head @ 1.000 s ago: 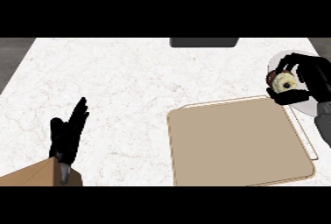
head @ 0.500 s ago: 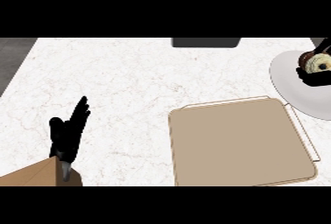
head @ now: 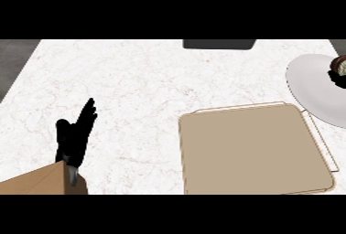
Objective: Pick the cupcake from the tray and place it in the plate
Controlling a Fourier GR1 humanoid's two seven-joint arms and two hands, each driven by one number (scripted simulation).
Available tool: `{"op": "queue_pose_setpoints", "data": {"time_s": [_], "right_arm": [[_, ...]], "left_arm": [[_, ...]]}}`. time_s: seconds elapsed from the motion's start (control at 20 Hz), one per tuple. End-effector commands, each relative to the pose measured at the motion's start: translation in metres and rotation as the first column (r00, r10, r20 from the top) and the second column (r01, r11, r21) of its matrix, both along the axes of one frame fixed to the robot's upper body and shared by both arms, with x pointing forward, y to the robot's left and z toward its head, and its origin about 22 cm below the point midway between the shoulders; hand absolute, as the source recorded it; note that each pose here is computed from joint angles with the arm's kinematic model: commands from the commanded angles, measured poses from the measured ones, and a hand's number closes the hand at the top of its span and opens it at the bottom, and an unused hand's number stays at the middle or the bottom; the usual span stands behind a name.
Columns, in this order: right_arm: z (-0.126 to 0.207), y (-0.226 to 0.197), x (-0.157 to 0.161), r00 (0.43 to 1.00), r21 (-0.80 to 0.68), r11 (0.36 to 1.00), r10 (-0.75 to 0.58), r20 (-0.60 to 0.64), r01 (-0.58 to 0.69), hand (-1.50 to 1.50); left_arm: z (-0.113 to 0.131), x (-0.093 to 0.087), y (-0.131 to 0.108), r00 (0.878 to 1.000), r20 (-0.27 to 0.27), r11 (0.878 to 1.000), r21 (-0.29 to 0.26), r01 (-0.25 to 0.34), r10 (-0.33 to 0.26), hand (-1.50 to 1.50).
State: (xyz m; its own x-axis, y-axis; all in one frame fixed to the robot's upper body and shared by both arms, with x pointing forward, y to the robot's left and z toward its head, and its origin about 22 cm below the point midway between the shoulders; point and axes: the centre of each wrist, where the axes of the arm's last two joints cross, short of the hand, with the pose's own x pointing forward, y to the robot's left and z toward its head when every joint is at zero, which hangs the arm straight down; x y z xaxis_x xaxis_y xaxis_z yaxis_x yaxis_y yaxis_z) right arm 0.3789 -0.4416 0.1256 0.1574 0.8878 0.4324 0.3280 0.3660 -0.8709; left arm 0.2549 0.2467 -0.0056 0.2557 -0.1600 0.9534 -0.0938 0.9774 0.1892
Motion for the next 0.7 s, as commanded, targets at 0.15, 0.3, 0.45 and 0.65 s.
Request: {"op": "queue_pose_setpoints", "data": {"time_s": [0.15, 0.3, 0.45, 0.65], "right_arm": [[-0.007, -0.009, 0.008, 0.987, 0.002, 1.0, -0.03, -0.155, 0.031, 1.5], [-0.03, -0.034, -0.016, 0.965, 0.039, 0.999, 0.013, -0.261, -0.003, 1.5], [-0.038, -0.044, -0.026, 0.93, 0.099, 0.995, 0.048, -0.365, -0.013, 1.5], [-0.041, -0.042, -0.025, 0.875, 0.096, 0.995, 0.065, -0.479, -0.021, -1.5]], "left_arm": [[0.004, 0.009, -0.005, 1.0, 0.01, 1.0, 0.019, 0.015, -0.015, 0.0], [0.002, -0.002, -0.007, 1.0, 0.005, 0.999, 0.028, 0.029, -0.029, 0.0], [0.009, 0.008, -0.017, 0.999, 0.014, 0.999, 0.016, 0.04, -0.04, 0.0], [-0.001, 0.007, -0.014, 1.0, 0.003, 1.0, 0.004, 0.022, -0.022, 0.0]]}}
